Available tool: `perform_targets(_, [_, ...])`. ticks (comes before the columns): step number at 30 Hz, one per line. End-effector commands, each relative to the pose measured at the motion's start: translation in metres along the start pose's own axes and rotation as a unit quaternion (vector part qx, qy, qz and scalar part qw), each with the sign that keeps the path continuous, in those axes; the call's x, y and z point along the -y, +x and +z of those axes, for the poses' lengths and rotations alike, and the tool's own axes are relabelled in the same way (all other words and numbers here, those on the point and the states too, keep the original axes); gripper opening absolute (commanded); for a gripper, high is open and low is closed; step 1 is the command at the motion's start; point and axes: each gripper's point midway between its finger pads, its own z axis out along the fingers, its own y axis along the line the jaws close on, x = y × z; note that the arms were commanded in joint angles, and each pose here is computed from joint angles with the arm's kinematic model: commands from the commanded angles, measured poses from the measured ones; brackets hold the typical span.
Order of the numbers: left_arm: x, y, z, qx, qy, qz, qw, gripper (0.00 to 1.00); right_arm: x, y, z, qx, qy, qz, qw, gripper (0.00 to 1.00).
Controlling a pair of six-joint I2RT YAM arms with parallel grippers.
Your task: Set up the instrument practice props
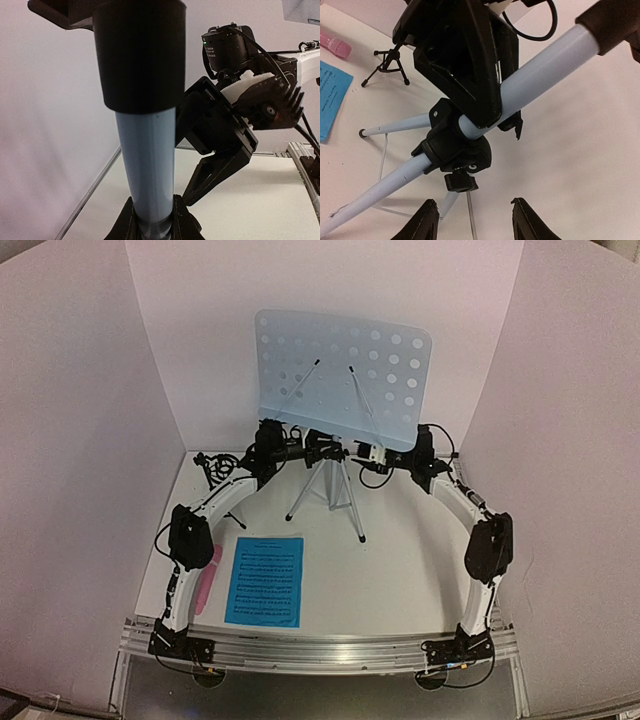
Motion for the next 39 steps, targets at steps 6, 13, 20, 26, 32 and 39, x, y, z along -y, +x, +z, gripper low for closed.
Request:
perform_targets(6, [-0.01,-0.003,-0.003,0.002,-0.015,0.065,0.998,0.0,-0.015,-0.015,0.022,0.006,-0.039,-0.084,0.996,0.4])
perform_targets(13, [-0.009,-0.006,-0.003,0.005,-0.016,0.068,0.998,0.0,-0.02,-0.008,0.031,0.001,-0.047,-0.077,0.996,0.24])
perform_targets(20, [-0.009,-0.007,-0.004,0.006,-0.015,0.068,0.998,0.0,-0.017,-0.004,0.037,-0.001,-0.048,-0.075,0.996,0.22])
perform_targets(26, [-0.008,-0.006,-0.003,0.006,-0.01,0.065,0.998,0.0,-0.014,0.002,0.041,-0.01,-0.044,-0.09,0.995,0.21])
perform_targets(32, [-0.008,-0.006,-0.003,0.005,-0.01,0.064,0.998,0.0,-0.016,-0.006,0.037,-0.002,-0.051,-0.091,0.995,0.08])
perform_targets(39, [-0.008,-0.003,-0.003,0.003,-0.012,0.065,0.998,0.0,-0.034,-0.015,0.03,0.0,-0.096,0.003,0.995,0.0])
